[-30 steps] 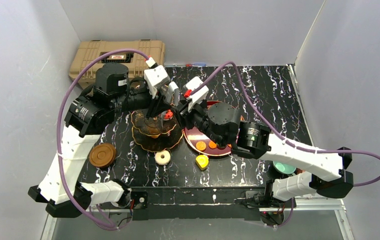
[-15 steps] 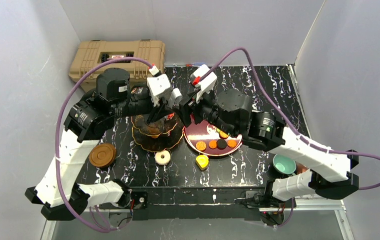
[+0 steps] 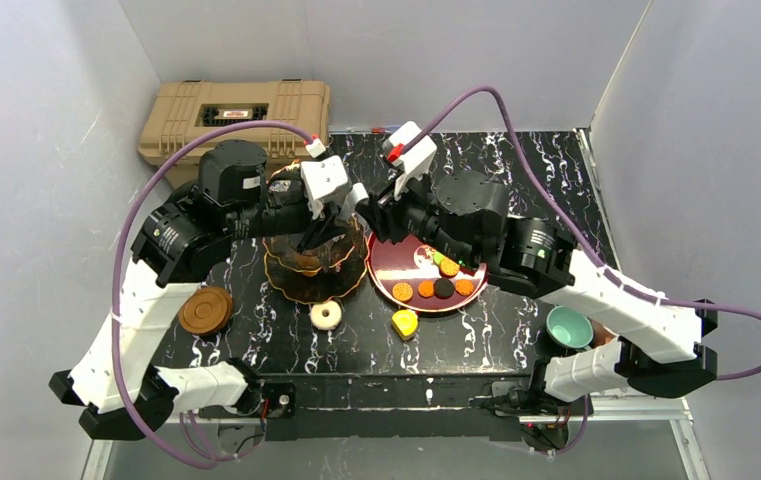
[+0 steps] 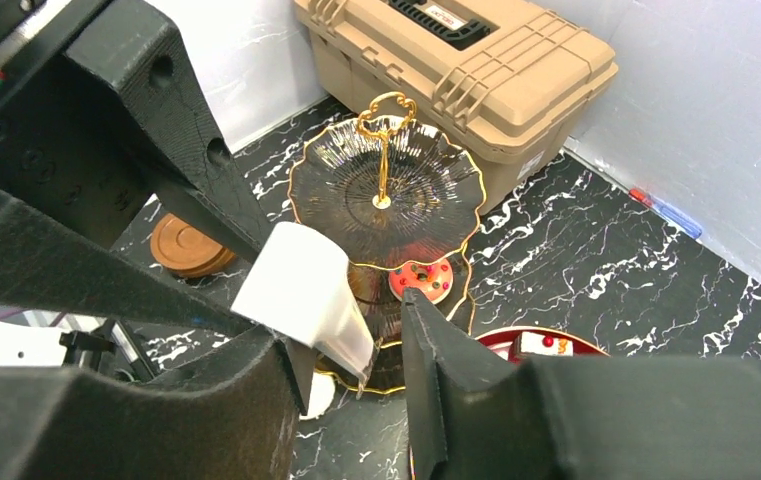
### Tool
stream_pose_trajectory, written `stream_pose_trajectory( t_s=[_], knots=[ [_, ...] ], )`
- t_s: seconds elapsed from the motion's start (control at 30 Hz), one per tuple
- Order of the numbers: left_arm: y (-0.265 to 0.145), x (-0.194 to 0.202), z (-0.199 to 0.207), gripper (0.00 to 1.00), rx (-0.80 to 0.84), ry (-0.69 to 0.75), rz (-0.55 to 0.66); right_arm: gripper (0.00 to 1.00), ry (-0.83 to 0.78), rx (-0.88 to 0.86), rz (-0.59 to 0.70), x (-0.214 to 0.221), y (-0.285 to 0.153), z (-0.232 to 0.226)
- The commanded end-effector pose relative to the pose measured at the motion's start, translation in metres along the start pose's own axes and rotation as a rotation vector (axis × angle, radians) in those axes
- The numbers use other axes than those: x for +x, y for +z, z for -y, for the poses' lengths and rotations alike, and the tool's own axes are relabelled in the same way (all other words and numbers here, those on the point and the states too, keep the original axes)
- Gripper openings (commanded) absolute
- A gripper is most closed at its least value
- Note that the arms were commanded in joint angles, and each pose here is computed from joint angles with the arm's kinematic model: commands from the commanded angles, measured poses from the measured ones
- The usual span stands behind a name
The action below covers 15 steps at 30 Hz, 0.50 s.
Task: Serve the afternoon tea
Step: Pick up the clamp from the center of the board.
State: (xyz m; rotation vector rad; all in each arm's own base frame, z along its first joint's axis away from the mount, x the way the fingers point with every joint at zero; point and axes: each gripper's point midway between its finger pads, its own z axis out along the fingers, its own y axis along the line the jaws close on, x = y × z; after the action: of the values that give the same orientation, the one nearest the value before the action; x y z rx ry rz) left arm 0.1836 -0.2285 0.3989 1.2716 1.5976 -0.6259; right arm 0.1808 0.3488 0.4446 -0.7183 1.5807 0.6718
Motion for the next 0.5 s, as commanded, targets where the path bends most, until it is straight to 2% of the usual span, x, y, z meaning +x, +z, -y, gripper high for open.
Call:
stream_pose_trajectory(
  t_s=[0.0,0.07,0.17,0.2,0.23,0.27,0.3,0.37,0.47],
  knots=[
    [-0.002,-0.018,0.006,0.00,0.027,-0.059,0.044,0.42,-0.007,0.020,0.044,-0.003,0.019,-0.002],
    [-0.001,-0.025,0.007,0.00,0.042,-0.082,0.055,0.34,0.001,0.038,0.075,-0.006,0.023,0.000],
    [-0.002,-0.029,0.008,0.00,0.049,-0.094,0.059,0.03,0.030,0.122,0.139,-0.020,0.017,0.017],
    [-0.003,-0.028,0.008,0.00,0.048,-0.095,0.056,0.01,0.044,0.147,0.166,-0.025,0.011,0.023],
    [-0.004,-0.027,0.010,0.10,0.049,-0.095,0.055,0.01,0.060,0.165,0.196,-0.032,0.005,0.028],
    [-0.004,-0.023,0.012,0.34,0.055,-0.098,0.049,0.01,0.078,0.178,0.222,-0.038,-0.002,0.032],
    [-0.005,-0.018,0.015,0.50,0.061,-0.101,0.042,0.01,0.099,0.183,0.243,-0.042,-0.007,0.035],
    [-0.005,-0.005,0.022,0.64,0.079,-0.112,0.023,0.01,0.137,0.175,0.276,-0.052,-0.016,0.038],
    [-0.003,0.013,0.028,0.74,0.086,-0.123,-0.004,0.01,0.175,0.126,0.293,-0.061,-0.022,0.031]
  ],
)
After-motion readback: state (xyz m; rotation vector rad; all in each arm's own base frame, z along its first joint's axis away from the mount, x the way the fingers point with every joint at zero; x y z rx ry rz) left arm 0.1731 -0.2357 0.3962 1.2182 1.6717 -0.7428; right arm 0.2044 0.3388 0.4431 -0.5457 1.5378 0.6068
